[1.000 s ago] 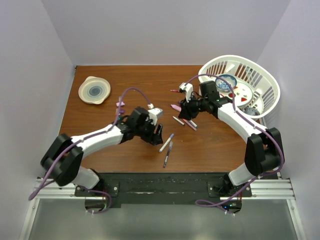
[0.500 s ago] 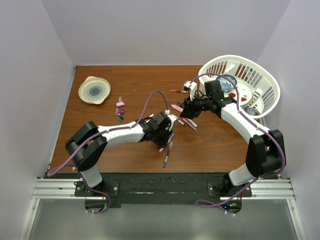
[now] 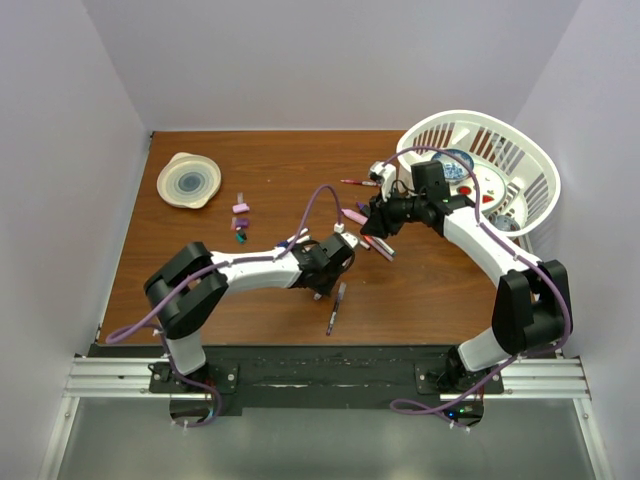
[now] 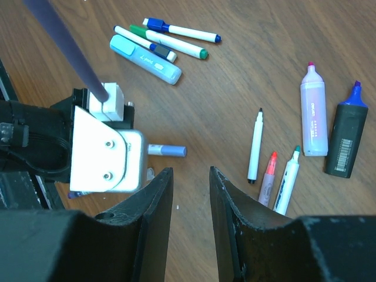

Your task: Open the pen caps

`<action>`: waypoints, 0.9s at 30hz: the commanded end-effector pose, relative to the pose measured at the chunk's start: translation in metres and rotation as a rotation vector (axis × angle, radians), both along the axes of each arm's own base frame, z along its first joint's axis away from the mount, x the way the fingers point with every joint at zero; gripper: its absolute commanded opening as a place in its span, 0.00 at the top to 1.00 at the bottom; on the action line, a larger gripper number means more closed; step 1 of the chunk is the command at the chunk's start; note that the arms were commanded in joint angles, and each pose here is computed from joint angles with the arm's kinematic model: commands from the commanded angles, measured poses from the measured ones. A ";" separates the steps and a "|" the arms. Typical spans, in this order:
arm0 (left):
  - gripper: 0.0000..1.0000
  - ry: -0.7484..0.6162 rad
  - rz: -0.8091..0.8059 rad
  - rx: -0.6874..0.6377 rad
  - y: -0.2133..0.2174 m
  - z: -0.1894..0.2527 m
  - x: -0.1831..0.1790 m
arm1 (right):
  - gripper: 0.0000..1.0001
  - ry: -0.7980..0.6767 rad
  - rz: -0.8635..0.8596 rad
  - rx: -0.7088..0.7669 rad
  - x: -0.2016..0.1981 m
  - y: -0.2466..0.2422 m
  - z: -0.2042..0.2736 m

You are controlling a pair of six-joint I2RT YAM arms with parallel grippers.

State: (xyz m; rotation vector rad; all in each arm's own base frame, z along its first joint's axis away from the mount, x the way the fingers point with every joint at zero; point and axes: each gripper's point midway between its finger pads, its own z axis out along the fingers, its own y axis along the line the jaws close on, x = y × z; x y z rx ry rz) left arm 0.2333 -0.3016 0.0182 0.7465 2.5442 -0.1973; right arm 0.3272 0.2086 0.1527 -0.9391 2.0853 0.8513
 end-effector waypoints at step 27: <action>1.00 -0.220 0.247 -1.251 -0.011 0.178 0.018 | 0.29 0.242 0.077 0.579 -0.062 0.084 0.040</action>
